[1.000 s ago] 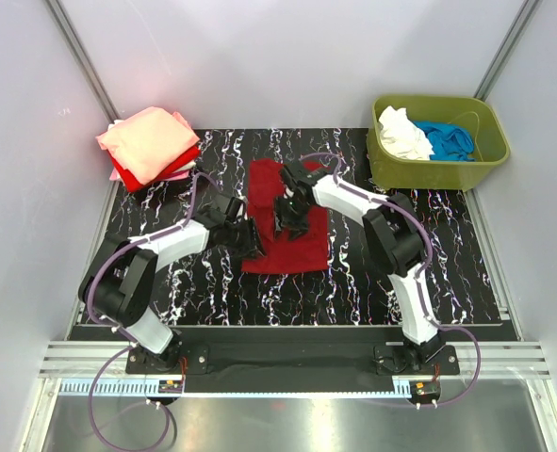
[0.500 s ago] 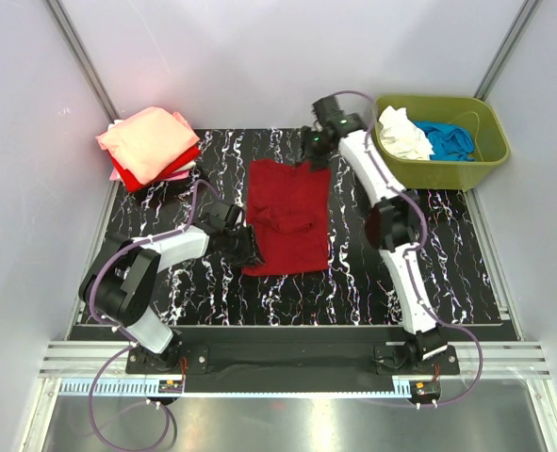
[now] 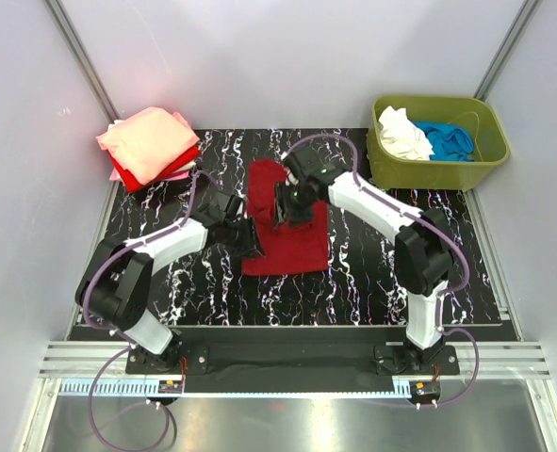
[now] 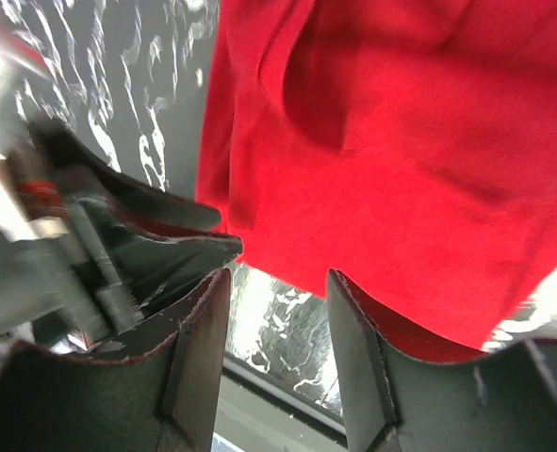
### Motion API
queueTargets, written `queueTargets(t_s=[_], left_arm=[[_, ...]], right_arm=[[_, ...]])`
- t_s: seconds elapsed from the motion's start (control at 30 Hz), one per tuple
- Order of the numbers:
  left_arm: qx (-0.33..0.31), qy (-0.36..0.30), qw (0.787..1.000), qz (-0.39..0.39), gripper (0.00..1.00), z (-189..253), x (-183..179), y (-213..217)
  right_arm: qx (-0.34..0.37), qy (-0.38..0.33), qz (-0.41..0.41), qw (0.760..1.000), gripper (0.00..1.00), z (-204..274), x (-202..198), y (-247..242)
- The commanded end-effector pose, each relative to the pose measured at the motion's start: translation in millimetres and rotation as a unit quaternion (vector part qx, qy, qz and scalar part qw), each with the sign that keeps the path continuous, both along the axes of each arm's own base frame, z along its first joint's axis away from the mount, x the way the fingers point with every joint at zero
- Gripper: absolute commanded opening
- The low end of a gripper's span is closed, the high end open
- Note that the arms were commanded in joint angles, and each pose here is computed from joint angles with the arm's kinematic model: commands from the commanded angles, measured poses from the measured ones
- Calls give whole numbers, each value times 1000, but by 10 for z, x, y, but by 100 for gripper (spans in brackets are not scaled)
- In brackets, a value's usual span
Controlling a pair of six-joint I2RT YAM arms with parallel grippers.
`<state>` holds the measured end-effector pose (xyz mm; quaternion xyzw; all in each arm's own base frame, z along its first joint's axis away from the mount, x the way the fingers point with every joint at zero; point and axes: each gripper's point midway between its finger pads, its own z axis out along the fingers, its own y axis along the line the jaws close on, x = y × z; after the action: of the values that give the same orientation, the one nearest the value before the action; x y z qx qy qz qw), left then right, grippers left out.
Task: Fold and stack the t-shirts
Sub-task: Fold the tshirt
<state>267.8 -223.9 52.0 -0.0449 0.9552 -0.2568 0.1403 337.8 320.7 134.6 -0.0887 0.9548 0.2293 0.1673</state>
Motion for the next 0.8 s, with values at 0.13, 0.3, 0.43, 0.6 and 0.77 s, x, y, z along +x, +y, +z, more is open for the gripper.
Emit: queueTargets(t_s=[0.13,0.3,0.43,0.6,0.77], left_arm=[[0,-36,999,8,40,225,-47,84],[1,-33,999,9,39,171,-112,111],[2,-31,999,7,39,150,-135,127],[7,-27,1000,6,39,113,-175,153],[4,-27,1000,5,39,114,-190,145]], right_arm=[[-13,40,2,999,51,-565,-88,141],[-51,44,10,998,51,-789,39,161],[-90,36,24,995,51,-875,207,120],[-110,22,-8,994,52,-836,637,-108],[-153,-36,-82,984,54,-634,1368,-614]])
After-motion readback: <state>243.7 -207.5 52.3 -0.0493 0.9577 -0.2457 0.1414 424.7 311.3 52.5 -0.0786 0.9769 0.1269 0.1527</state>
